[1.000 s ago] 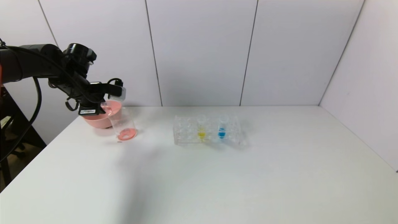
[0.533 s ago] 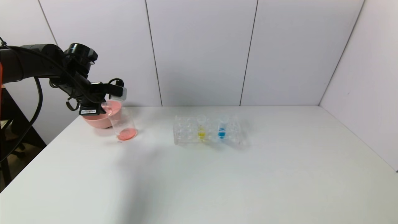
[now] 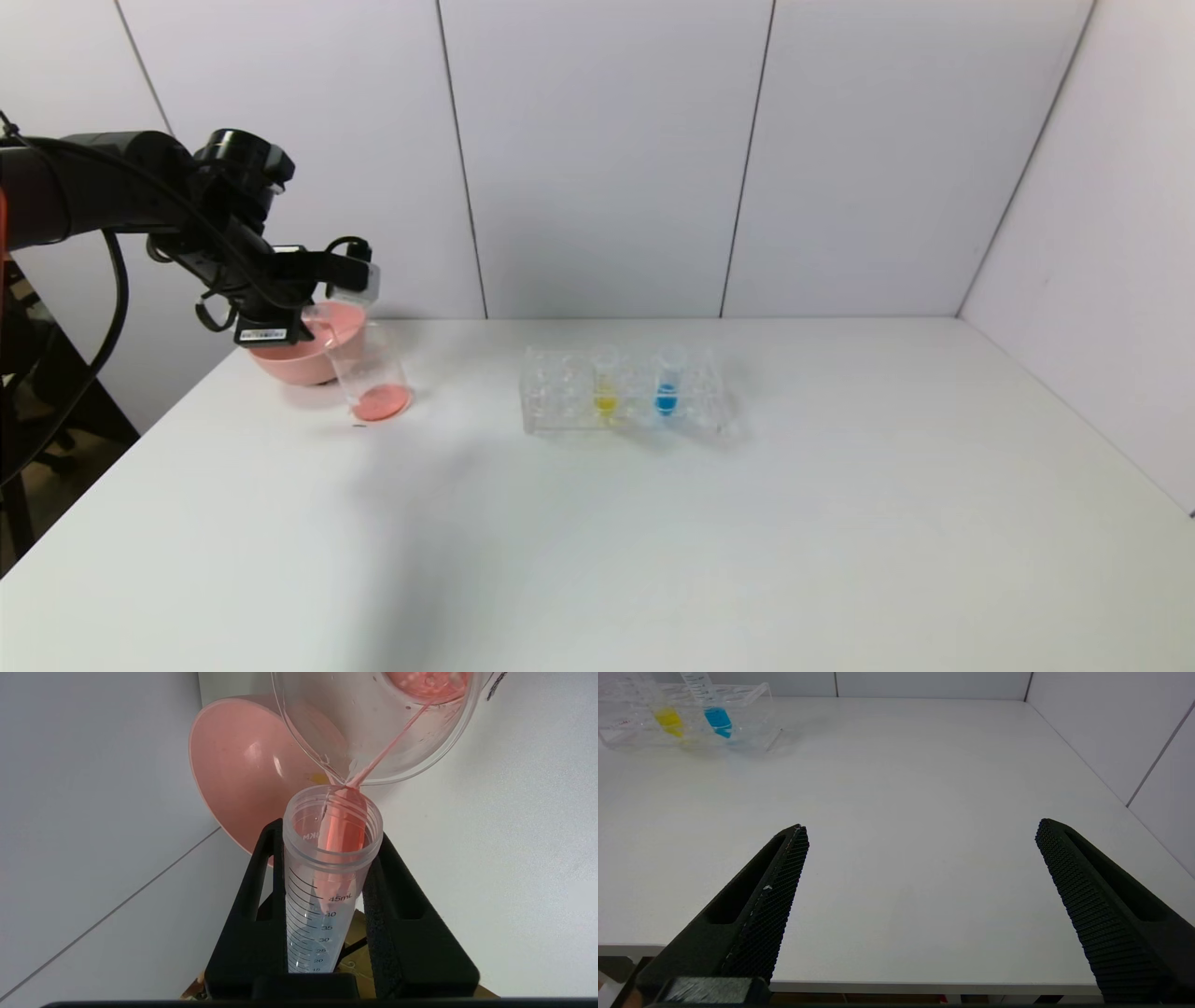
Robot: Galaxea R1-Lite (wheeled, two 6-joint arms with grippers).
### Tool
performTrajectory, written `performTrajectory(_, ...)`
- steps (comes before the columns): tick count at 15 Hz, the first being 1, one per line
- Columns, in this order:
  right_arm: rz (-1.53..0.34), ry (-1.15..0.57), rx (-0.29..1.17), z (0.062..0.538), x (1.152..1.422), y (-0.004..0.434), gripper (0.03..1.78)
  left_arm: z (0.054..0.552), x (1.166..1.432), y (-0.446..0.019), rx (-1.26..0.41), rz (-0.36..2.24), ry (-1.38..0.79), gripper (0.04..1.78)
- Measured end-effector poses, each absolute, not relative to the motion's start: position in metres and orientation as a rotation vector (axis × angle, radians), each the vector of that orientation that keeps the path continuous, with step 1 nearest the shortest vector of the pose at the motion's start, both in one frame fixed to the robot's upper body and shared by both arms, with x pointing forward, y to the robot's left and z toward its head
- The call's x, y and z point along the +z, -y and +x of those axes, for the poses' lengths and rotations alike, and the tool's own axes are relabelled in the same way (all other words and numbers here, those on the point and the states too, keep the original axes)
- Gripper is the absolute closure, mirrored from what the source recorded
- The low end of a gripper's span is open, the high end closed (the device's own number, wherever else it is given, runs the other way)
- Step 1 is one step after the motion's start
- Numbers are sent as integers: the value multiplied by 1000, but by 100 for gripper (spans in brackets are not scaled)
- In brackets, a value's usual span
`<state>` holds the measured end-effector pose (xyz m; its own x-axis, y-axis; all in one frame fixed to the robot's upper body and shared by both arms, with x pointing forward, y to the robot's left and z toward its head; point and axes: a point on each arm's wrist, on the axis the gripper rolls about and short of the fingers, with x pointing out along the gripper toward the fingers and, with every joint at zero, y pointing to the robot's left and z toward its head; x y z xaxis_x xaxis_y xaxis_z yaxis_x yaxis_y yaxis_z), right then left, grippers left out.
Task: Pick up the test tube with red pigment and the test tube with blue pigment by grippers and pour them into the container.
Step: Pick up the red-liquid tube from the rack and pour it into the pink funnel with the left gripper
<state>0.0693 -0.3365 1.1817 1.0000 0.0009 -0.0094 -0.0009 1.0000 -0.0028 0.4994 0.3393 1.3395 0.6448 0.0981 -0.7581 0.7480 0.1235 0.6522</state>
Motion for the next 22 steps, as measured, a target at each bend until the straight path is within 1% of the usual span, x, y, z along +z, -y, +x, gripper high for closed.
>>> performTrajectory(22,-3,-9,1,69,1182,337,4,500,1339,-328,-492,1498,-848,134)
